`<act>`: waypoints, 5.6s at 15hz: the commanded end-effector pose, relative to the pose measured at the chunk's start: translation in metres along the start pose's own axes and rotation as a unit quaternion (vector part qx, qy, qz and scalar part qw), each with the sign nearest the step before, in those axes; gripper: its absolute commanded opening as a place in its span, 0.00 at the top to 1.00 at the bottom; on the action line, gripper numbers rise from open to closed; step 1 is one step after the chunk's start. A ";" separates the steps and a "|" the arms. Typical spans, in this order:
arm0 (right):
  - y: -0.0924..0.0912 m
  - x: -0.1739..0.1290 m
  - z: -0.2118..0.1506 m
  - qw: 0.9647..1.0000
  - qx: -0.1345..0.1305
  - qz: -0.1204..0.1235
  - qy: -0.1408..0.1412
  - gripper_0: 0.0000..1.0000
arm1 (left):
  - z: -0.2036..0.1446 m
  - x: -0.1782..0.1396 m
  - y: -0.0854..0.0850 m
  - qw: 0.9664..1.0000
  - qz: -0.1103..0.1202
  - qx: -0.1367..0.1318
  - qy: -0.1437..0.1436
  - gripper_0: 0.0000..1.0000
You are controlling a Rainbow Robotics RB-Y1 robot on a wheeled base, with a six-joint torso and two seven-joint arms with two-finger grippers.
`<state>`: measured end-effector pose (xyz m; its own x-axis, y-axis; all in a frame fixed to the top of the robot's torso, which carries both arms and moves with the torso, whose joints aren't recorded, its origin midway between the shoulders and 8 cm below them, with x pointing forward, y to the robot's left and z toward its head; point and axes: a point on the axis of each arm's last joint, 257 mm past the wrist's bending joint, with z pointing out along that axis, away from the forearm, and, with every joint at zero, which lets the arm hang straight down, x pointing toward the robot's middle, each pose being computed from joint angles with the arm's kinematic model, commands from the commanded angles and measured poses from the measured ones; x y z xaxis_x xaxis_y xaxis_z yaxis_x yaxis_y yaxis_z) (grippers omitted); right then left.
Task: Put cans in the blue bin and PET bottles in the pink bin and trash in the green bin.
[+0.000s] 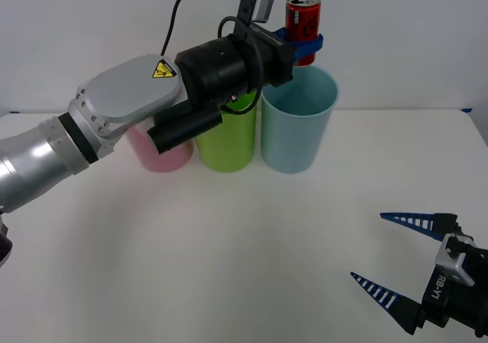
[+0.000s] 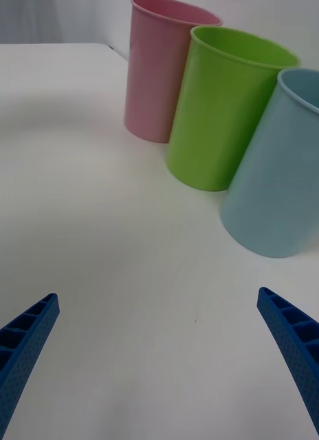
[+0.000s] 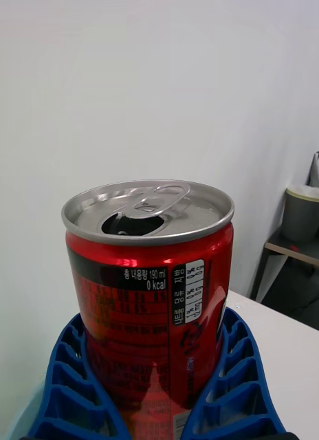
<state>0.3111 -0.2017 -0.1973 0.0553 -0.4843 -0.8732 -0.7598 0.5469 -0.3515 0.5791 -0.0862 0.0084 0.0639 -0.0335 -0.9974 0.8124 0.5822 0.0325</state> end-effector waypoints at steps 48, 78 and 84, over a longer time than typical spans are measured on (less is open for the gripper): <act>0.000 0.000 0.000 1.000 0.000 0.000 0.000 0.00 | -0.030 -0.040 0.030 0.999 0.016 0.002 -0.037 0.00; 0.000 0.000 0.000 1.000 0.000 0.000 0.000 0.00 | -0.321 0.097 0.041 0.992 0.022 -0.047 0.115 0.00; 0.000 0.000 0.000 1.000 0.000 0.000 0.000 0.00 | -0.342 0.145 0.031 0.984 0.003 -0.062 0.166 0.00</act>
<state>0.3111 -0.2017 -0.1973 0.0553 -0.4843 -0.8732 -0.7598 0.5469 -0.3514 0.4178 0.2045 -0.1513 -0.1291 0.2238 -0.9660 0.7347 0.6758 0.0584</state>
